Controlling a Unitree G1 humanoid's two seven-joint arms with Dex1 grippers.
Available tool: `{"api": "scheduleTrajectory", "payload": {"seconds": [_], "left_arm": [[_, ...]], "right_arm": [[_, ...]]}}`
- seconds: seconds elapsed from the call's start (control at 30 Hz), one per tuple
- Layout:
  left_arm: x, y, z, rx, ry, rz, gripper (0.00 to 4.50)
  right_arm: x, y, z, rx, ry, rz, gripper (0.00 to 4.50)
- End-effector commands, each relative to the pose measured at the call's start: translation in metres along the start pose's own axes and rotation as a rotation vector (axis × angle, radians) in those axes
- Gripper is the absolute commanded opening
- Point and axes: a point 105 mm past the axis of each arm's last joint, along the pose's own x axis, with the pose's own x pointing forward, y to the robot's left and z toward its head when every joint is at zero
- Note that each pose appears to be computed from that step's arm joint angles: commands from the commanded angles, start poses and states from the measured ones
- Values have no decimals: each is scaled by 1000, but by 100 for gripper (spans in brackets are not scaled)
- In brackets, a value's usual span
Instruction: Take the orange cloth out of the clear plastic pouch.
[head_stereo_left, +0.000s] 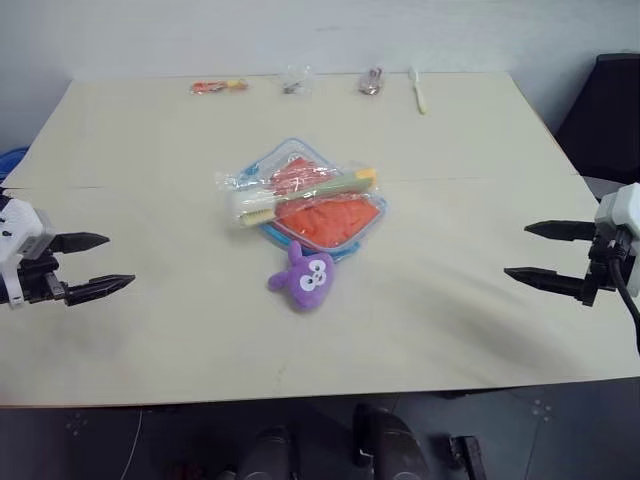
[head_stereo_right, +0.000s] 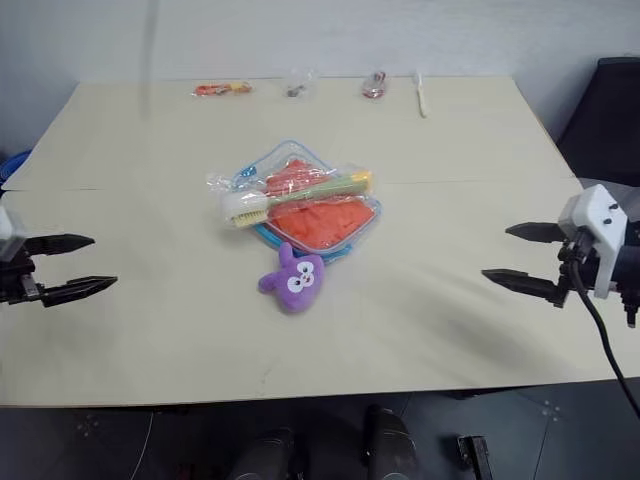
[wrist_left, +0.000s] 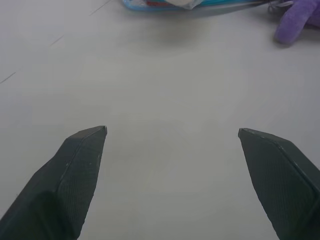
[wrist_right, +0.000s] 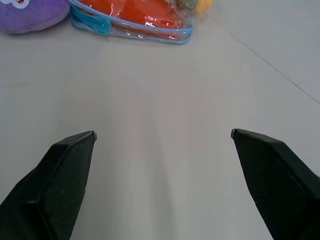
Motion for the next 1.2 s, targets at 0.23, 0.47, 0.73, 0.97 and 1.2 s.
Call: {"api": "scheduleTrajectory", "payload": {"seconds": [0.23, 0.47, 0.73, 0.97, 1.2], "left_arm": [[48, -15, 63, 111, -122, -127, 446], [133, -13, 132, 290, -90, -124, 446], [211, -17, 157, 374, 39, -108, 446], [215, -10, 154, 445, 168, -120, 446], [207, -4, 138, 472, 236, -157, 446]], "right_arm": [[14, 19, 35, -91, -102, 16, 450], [48, 78, 78, -135, -252, 117, 450], [63, 110, 96, -134, -320, 140, 450], [60, 109, 91, -121, -309, 94, 450], [61, 117, 92, -131, -315, 115, 450]]}}
